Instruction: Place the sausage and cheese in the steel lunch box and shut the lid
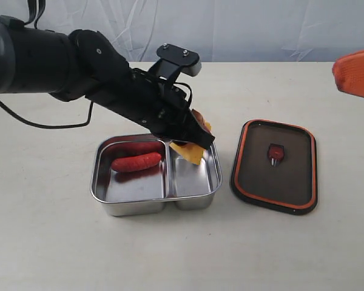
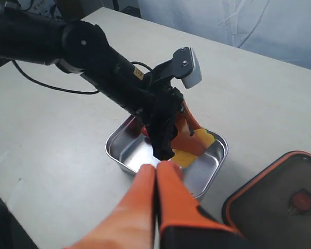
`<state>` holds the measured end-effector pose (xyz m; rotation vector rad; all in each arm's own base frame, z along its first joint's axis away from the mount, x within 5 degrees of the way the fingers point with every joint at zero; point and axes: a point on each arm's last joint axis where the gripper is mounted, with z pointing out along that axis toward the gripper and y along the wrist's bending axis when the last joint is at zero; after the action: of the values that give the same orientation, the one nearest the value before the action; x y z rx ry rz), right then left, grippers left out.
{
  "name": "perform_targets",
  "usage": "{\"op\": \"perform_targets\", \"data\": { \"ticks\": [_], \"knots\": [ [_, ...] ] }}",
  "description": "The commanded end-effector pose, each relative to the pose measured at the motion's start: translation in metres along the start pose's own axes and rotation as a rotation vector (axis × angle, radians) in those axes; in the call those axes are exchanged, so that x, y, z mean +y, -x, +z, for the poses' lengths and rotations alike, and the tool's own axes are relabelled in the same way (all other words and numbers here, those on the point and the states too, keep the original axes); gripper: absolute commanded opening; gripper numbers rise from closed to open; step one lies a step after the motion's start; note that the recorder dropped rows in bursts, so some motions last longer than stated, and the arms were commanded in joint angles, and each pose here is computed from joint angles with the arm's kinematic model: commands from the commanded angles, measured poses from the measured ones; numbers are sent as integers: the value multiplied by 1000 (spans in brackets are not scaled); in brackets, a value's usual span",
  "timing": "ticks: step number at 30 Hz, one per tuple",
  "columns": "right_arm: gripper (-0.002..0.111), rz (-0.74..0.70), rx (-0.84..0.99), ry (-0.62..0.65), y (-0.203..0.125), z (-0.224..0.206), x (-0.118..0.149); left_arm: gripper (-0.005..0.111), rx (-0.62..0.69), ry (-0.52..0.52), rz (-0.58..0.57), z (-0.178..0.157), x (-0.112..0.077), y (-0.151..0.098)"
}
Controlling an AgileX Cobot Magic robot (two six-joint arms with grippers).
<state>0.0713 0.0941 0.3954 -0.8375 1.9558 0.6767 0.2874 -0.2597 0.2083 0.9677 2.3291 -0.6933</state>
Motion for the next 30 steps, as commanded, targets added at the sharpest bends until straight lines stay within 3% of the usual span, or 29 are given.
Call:
{"op": "perform_targets", "data": {
  "ticks": [1,5,12,14,19,24,30],
  "knots": [
    [-1,-8,4,-12,-1,-3,-1,20,2,6,11,5,1,0],
    [-1,25,4,-15,-1,-3,-1,55,-9,16,7,6,2,1],
    [-1,94,12,-56,-2,-3,-5,59,24,2,32,6,0,-2],
    [-1,210,30,-142,-5,-4,-12,51,49,-5,53,3,-1,-4],
    [-1,369,117,-464,-23,-5,-39,1,134,-17,115,-19,-2,-7],
    [-1,388,166,-512,-43,14,-45,0,132,59,132,-55,-1,-4],
    [-1,389,181,-660,-47,47,-60,0,65,154,128,-105,-13,-9]
  ]
}}
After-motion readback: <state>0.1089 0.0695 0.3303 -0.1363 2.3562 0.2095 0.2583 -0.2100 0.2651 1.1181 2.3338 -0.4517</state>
